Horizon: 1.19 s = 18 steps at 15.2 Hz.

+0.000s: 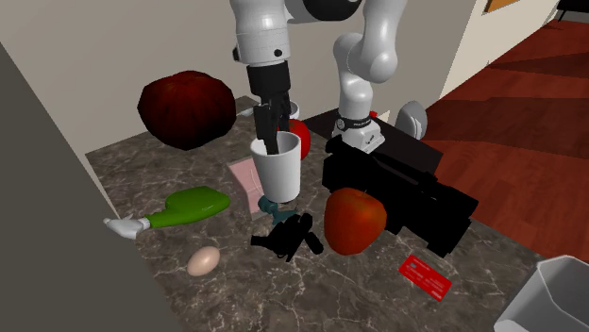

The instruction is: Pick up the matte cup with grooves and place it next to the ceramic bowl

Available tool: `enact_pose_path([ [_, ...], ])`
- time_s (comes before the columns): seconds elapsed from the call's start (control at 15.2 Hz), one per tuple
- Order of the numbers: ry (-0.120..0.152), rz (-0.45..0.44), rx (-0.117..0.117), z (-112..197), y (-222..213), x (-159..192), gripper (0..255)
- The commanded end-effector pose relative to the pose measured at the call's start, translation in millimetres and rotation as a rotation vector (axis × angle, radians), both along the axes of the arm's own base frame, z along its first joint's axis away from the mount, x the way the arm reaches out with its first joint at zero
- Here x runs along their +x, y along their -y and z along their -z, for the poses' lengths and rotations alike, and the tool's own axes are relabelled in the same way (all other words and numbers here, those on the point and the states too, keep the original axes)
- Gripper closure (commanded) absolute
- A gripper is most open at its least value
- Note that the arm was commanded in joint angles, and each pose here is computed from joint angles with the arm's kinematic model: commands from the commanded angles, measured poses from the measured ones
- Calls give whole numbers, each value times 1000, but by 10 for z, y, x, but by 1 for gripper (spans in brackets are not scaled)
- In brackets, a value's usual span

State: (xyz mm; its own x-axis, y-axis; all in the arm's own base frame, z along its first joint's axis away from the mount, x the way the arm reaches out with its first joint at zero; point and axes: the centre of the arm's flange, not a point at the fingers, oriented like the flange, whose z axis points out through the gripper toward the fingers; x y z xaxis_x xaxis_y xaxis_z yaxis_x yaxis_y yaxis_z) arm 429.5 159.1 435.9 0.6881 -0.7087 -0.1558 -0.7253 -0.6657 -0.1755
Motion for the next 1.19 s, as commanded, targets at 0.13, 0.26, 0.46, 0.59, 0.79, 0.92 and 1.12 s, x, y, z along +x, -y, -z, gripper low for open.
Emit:
enact_pose_path([
  [0.13,0,0,0,1,0,0,0],
  [0.26,0,0,0,1,0,0,255],
  [0.46,0,0,0,1,0,0,255],
  [0.59,0,0,0,2,1,-1,255],
  [0.79,0,0,0,2,0,0,255],
  [0.92,0,0,0,-104,0,0,255],
  [1.12,0,0,0,-262,0,0,255],
])
